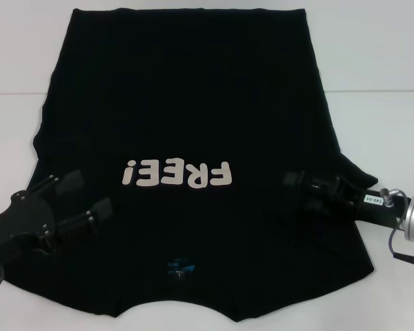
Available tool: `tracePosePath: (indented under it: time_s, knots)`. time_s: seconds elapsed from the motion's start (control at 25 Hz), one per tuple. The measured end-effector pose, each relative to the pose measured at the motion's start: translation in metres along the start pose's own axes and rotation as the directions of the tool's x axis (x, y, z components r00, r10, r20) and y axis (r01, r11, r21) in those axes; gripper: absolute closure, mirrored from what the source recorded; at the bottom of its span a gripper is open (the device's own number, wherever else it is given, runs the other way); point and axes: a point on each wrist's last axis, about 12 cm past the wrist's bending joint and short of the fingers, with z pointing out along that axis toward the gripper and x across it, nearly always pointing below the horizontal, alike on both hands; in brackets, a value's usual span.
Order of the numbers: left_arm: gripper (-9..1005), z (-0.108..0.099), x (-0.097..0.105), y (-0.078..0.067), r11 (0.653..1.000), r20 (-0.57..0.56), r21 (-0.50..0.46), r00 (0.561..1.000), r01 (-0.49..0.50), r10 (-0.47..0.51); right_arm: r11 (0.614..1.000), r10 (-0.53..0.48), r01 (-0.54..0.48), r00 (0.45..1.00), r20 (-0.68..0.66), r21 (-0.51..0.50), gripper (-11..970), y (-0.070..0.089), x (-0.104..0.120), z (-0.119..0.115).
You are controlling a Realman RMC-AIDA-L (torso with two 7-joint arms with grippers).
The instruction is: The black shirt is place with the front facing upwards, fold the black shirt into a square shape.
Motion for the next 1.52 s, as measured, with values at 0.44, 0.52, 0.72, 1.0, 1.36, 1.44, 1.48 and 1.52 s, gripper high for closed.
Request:
tracePosePath:
  time_s: [0.44,0.52,0.72,1.0,1.36,1.44,1.48,1.52]
  knots:
    - [89,-0.001,0.000,-0.001,1.000,0.007,-0.002,1.000,0.002,-0.002,0.994,-0.109,0.110,0.994,0.013,-0.023,89,0.018,-0.008,0.025]
    - [89,-0.001,0.000,0.000,1.000,0.011,-0.003,1.000,0.002,-0.002,0.991,-0.136,0.136,0.991,0.008,-0.018,89,0.022,-0.008,0.033]
    - [89,-0.001,0.000,0.000,1.000,0.012,-0.004,1.000,0.004,-0.004,0.979,-0.203,0.203,0.979,-0.015,-0.031,89,0.034,-0.008,0.049]
    - [88,-0.001,0.000,0.000,1.000,0.012,-0.009,1.000,0.007,-0.006,0.959,-0.278,0.276,0.960,-0.025,-0.060,93,0.039,-0.006,0.053]
    - [88,0.002,0.002,0.000,1.000,0.016,-0.003,1.000,0.024,-0.024,0.938,-0.282,0.298,0.953,0.111,-0.178,104,0.033,0.001,0.029]
    - [88,0.002,0.002,0.000,1.000,0.016,-0.003,1.000,0.026,-0.026,0.936,-0.276,0.298,0.951,0.137,-0.187,106,0.028,0.004,0.021]
    - [88,0.002,0.002,0.000,1.000,0.017,-0.003,0.999,0.028,-0.028,0.939,-0.266,0.291,0.953,0.148,-0.186,108,0.025,0.006,0.017]
    - [88,0.002,0.002,0.000,1.000,0.017,-0.003,0.999,0.028,-0.028,0.943,-0.252,0.279,0.955,0.159,-0.180,109,0.021,0.007,0.013]
